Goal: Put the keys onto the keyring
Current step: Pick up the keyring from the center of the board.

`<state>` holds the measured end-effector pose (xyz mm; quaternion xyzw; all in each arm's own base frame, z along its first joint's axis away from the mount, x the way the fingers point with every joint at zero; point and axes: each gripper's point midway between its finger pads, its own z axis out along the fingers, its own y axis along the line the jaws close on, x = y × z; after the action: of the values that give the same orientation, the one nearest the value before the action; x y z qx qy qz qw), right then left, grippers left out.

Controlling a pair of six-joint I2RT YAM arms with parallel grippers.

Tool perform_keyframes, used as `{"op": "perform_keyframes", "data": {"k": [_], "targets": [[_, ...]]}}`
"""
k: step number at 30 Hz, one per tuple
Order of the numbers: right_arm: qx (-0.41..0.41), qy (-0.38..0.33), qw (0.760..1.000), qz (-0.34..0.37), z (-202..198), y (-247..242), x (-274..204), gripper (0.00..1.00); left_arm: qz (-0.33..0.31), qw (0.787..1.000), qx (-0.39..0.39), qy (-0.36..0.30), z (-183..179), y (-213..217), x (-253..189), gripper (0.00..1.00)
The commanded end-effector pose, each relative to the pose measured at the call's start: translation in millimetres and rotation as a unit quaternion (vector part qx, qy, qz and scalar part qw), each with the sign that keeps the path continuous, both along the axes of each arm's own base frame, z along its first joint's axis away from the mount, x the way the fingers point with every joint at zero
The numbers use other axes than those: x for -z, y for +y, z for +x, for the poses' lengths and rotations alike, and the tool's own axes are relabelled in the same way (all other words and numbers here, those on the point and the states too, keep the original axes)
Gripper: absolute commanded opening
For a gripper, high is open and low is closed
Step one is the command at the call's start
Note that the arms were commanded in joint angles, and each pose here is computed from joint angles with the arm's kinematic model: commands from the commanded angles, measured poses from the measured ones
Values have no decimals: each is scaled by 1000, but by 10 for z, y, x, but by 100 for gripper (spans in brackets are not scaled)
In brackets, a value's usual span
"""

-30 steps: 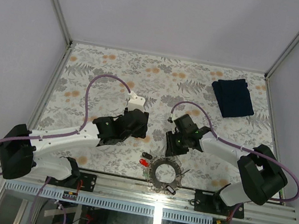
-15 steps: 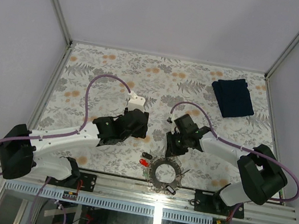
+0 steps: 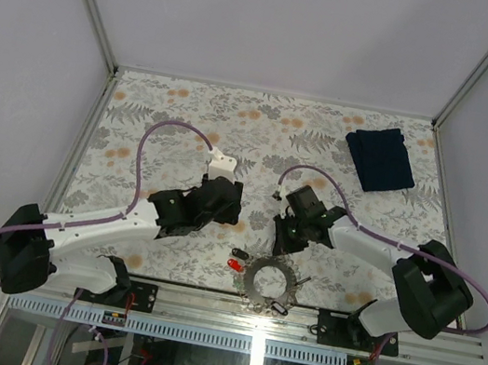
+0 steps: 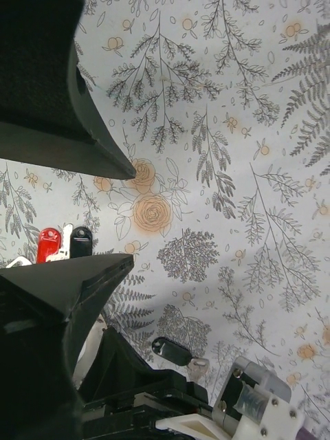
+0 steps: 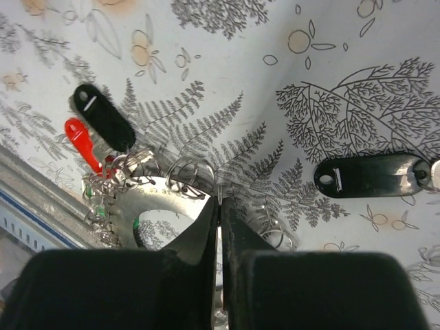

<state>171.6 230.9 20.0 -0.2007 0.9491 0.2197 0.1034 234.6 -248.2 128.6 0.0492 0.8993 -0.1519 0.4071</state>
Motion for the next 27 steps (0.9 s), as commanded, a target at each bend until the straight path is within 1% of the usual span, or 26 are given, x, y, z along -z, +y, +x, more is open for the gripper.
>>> {"op": "perform_keyframes", "data": {"k": [1, 4, 7, 11, 15, 18, 20, 22, 24, 25, 27], "targets": [[-27, -90, 994, 49, 193, 86, -435, 0, -57, 995, 12, -81, 154, -93, -551, 50], [-55, -160, 982, 77, 307, 127, -762, 0, -87, 985, 45, -140, 145, -117, -881, 52], [-86, -231, 962, 114, 387, 194, -1119, 0, -100, 970, 85, -204, 93, -88, -1228, 59], [-116, -336, 917, 180, 439, 290, -1681, 0, -105, 947, 135, -270, -4, -68, -1631, 60], [-153, -425, 858, 243, 397, 383, -2220, 0, -105, 919, 197, -324, -161, -86, -1939, 60], [-182, -483, 809, 279, 327, 426, -2623, 0, -106, 890, 249, -368, -316, -108, -2144, 59], [-208, -523, 774, 291, 268, 428, -2838, 0, -107, 871, 272, -394, -399, -108, -2266, 59], [-242, -566, 730, 297, 194, 429, -3024, 0, -110, 853, 295, -417, -493, -112, -2368, 59], [-265, -599, 692, 303, 127, 429, -3172, 0, -113, 830, 324, -440, -612, -120, -2476, 59], [-276, -610, 676, 308, 84, 435, -3238, 0, -117, 818, 338, -451, -679, -124, -2541, 57], [-293, -620, 652, 322, -7, 447, -3366, 0, -123, 795, 370, -464, -820, -143, -2641, 55]]}}
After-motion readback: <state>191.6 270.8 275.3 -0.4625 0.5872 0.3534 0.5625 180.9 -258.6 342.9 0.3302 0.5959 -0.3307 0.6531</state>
